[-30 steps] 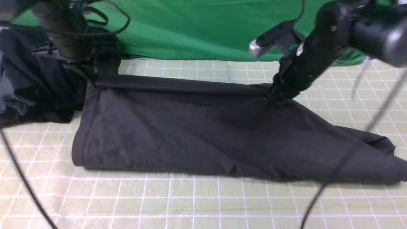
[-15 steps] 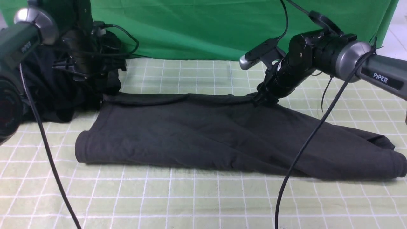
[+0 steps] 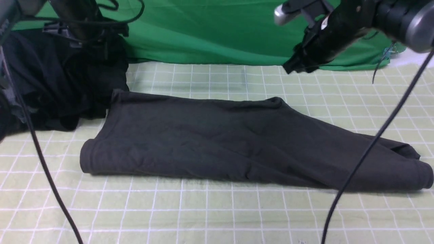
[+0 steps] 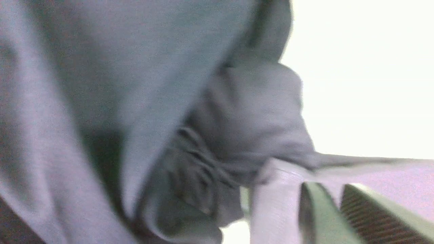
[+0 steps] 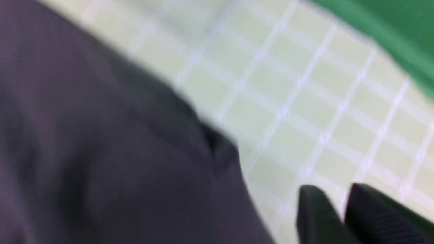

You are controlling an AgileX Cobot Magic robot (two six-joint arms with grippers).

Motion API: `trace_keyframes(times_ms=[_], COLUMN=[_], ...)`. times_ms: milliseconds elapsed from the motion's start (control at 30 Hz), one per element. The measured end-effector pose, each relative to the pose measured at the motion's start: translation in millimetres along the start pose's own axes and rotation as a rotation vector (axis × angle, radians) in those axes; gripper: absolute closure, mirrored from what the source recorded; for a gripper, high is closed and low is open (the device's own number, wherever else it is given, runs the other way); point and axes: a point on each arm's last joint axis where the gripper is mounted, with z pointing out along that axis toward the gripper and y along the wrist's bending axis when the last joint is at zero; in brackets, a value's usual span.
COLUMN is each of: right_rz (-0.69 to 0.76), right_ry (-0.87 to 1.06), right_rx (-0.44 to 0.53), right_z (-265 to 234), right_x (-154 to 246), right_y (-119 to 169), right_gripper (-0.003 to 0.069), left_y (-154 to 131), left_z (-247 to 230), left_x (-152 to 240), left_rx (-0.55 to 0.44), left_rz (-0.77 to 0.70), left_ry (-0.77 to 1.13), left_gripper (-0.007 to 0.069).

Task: Fold a long-sleeved shirt over a green coffee tablecloth.
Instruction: 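Pull the folded dark garment lengthwise by its ends to straighten it flat on the table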

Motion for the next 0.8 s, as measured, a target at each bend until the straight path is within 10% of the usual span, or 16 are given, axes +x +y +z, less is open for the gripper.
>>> trace_keyframes(times_ms=[367, 800], right_rz=[0.334, 0.39], right_ry=[0.446, 0.443], right_rx=[0.009, -0.085], right_z=[-16.6, 38.0], right_x=[121.9, 159.3], right_y=[-110.0, -117.0], right_gripper=[0.0643, 0.0291], left_y=[-38.8, -30.1], left_z=[8.1, 60.2], left_x=[88.9, 153.3], left_rx=[0.103, 0.069], left_rz=[0.102, 0.113], left_ry=[0.295, 0.395], left_gripper=[0.0631, 0.0629])
